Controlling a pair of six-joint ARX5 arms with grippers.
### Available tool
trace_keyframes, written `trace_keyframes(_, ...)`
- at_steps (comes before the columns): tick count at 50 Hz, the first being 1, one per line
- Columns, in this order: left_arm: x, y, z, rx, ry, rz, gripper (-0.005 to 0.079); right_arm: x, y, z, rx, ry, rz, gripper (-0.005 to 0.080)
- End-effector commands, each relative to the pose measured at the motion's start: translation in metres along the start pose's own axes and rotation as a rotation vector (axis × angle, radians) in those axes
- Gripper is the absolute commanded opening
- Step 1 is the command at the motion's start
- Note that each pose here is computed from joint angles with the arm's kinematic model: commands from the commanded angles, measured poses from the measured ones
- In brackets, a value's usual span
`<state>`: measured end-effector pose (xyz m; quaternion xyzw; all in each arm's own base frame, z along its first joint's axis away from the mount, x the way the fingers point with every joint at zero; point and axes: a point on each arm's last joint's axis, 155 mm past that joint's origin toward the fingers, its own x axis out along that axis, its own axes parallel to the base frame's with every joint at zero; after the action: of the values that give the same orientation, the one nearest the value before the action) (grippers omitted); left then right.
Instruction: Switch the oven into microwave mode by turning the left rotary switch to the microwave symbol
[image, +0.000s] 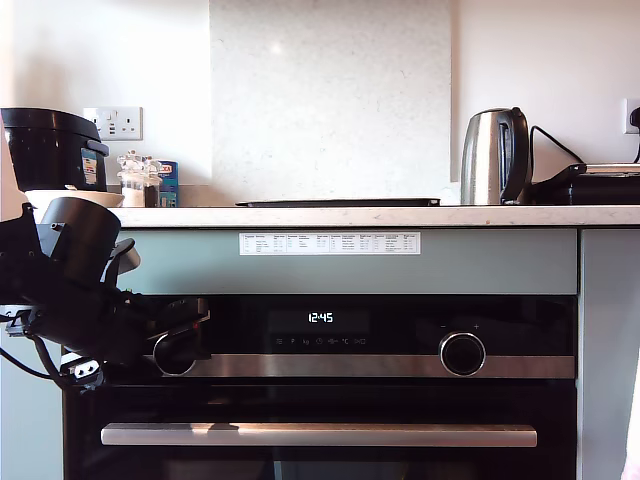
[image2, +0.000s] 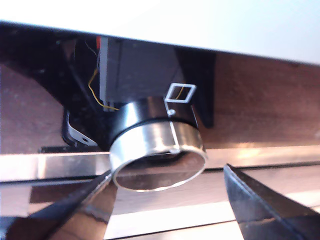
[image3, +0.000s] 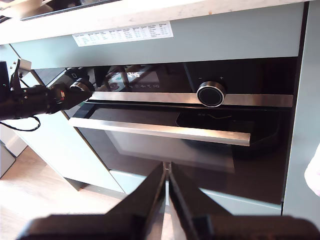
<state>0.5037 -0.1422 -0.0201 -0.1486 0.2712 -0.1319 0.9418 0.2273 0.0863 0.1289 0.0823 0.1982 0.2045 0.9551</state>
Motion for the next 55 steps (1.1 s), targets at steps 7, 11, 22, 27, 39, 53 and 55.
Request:
trace_keyframes(7, 0.002, 0.019, 0.007, 0.024, -0.004, 0.046, 0.061, 0.002, -0.002, -0.005, 0.005, 0.013, -0.007, -0.0012)
trace_keyframes(11, 0.002, 0.017, 0.009, 0.022, -0.012, 0.038, 0.0609, 0.002, -0.002, -0.005, 0.005, 0.013, -0.007, -0.0012)
trace_keyframes(22, 0.001, 0.012, 0.024, 0.014, -0.067, 0.019, 0.0609, 0.002, -0.002, -0.005, 0.005, 0.013, -0.007, -0.0012)
trace_keyframes(27, 0.0, 0.003, 0.032, 0.019, -0.091, -0.022, 0.0609, 0.002, -0.002, -0.005, 0.005, 0.013, -0.007, -0.0012)
trace_keyframes(39, -0.002, -0.007, 0.036, -0.01, -0.095, -0.072, 0.0609, 0.002, -0.002, -0.005, 0.005, 0.013, -0.007, -0.0012)
trace_keyframes(53, -0.003, -0.018, 0.037, -0.019, -0.093, -0.13, 0.0609, 0.002, -0.002, -0.005, 0.005, 0.014, -0.007, -0.0012)
trace_keyframes(55, -0.003, -0.019, 0.04, -0.024, -0.103, -0.134, 0.0608, 0.002, -0.002, -0.005, 0.005, 0.013, -0.007, -0.0012)
